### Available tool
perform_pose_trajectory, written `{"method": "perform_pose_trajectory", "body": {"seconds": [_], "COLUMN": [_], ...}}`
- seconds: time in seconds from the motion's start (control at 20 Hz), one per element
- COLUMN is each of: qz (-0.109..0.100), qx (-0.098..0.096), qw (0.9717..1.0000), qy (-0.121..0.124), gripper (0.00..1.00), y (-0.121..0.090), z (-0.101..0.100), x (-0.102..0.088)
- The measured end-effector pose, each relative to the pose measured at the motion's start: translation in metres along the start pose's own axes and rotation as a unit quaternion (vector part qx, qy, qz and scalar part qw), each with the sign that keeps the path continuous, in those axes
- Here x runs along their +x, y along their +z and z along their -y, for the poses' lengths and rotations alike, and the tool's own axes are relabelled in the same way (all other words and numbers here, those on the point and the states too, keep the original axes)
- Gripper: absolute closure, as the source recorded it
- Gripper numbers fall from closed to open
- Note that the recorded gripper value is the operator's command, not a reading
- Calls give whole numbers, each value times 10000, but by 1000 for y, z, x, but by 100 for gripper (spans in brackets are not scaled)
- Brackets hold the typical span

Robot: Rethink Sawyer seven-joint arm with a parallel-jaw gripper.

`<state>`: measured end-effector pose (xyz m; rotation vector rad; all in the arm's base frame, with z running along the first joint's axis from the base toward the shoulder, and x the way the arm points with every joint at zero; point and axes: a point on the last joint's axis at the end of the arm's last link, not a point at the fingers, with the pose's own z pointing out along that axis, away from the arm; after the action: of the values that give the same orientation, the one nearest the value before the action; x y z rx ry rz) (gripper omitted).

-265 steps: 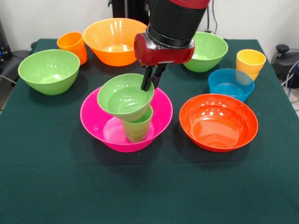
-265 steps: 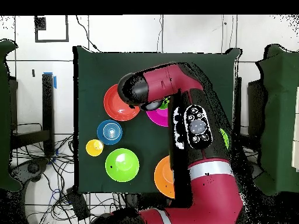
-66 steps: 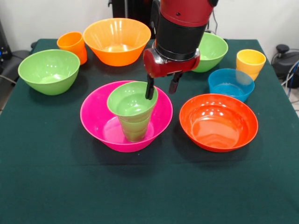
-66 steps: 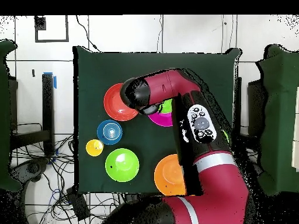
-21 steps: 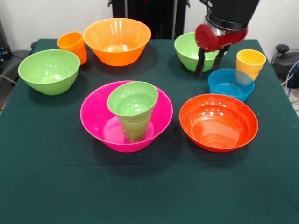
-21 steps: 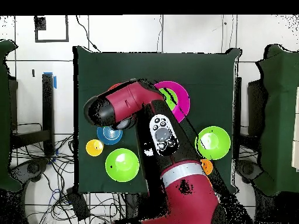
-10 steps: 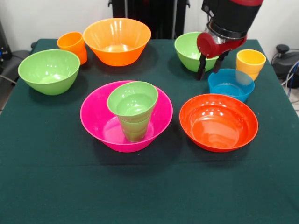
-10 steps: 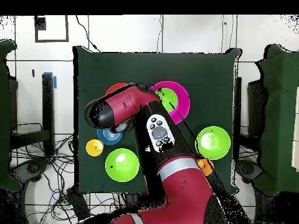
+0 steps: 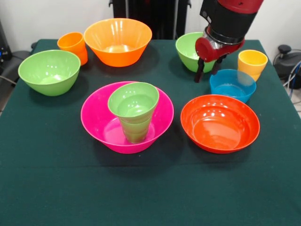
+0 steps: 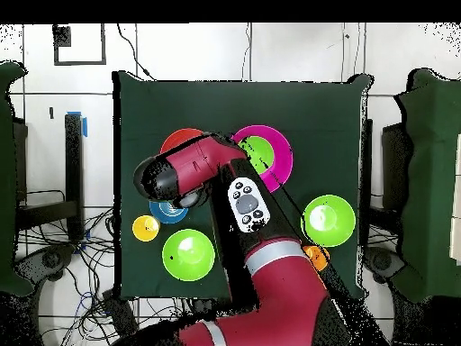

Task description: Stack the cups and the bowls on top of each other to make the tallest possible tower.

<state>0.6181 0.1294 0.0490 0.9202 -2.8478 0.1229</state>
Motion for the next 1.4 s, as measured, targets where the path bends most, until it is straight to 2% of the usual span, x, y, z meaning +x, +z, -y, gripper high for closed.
{"method": "perform_pose_trajectory", "body": {"seconds": [0.3,0.55,0.75,1.05,1.4], "qz": [36,-18,-71,-243,-552], "qx": [82,150,148,38,-157], "qw": [9999,9998,9997,9996,9983], "qy": [95,158,169,134,101], "gripper": [0,0,0,0,0], "y": [-21,-25,-23,-13,3], "z": [5,10,11,3,-7], "x": [5,14,19,31,46]}}
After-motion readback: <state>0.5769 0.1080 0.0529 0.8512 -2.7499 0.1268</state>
